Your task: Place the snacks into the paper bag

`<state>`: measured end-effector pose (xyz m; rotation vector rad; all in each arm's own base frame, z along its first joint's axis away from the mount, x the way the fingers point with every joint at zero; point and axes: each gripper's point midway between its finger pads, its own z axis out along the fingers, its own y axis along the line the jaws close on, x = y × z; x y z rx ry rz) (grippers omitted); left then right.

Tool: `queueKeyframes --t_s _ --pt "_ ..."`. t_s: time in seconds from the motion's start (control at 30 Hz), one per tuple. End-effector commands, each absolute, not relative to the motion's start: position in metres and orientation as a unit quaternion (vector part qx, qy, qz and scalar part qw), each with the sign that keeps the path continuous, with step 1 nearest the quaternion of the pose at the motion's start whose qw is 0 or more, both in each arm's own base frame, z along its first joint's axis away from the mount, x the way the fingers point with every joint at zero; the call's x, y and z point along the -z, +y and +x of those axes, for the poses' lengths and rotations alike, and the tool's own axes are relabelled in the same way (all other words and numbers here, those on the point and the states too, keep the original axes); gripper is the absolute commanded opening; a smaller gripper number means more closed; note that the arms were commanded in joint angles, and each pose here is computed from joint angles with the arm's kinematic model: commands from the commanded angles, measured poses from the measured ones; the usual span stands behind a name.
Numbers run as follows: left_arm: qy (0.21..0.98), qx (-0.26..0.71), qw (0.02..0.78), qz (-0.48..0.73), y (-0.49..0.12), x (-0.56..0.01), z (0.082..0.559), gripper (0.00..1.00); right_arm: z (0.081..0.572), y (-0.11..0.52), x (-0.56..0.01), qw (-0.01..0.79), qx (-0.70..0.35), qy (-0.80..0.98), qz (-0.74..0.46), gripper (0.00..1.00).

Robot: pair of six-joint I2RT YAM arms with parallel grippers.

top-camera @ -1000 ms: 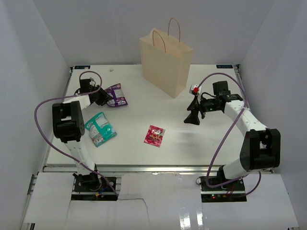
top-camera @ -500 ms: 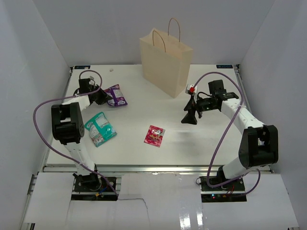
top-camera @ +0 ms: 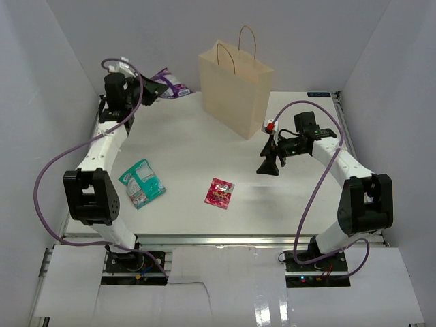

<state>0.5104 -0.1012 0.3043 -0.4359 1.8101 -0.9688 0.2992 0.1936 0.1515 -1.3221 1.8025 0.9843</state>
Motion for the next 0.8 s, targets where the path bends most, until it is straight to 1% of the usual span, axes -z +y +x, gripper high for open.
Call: queueKeyframes --t_s 0.0,0.07,0.1,0.13,0.17,0.2,0.3,0.37,0.47,0.63,0.77 --pt "0.676 0.481 0.544 -0.127 -0.150 -0.407 0.496 0.00 0.304 0.198 -0.166 0.356 -0.376 0.679 -0.520 0.93" --pt "0.661 0.504 0.543 -0.115 -0.174 -0.424 0.501 0.00 0.304 0.198 -0.167 0.357 -0.375 0.679 -0.520 0.93" --pt "0.635 0.526 0.556 -0.099 -0.190 -0.461 0.497 0.00 0.303 0.197 -0.166 0.356 -0.375 0.679 -0.520 0.93" --pt "0.624 0.536 0.562 -0.090 -0.200 -0.476 0.497 0.00 0.303 0.197 -0.167 0.356 -0.375 0.679 -0.520 0.93" --pt "0.624 0.541 0.557 -0.089 -0.211 -0.473 0.511 0.00 0.302 0.197 -0.167 0.357 -0.376 0.678 -0.521 0.93" --pt "0.589 0.563 0.576 -0.068 -0.225 -0.517 0.502 0.00 0.301 0.198 -0.166 0.356 -0.376 0.678 -0.522 0.93" --pt "0.541 0.588 0.598 -0.057 -0.247 -0.561 0.508 0.00 0.299 0.198 -0.166 0.356 -0.378 0.677 -0.521 0.93" --pt "0.522 0.592 0.611 -0.062 -0.251 -0.574 0.512 0.00 0.297 0.198 -0.167 0.357 -0.380 0.675 -0.522 0.93" --pt "0.510 0.593 0.617 -0.090 -0.256 -0.573 0.525 0.00 0.294 0.198 -0.166 0.358 -0.380 0.674 -0.522 0.93" --pt "0.529 0.601 0.586 -0.126 -0.275 -0.540 0.546 0.00 0.291 0.198 -0.164 0.357 -0.382 0.675 -0.521 0.93" --pt "0.535 0.608 0.571 -0.133 -0.289 -0.526 0.553 0.00 0.291 0.199 -0.163 0.356 -0.385 0.675 -0.518 0.93"
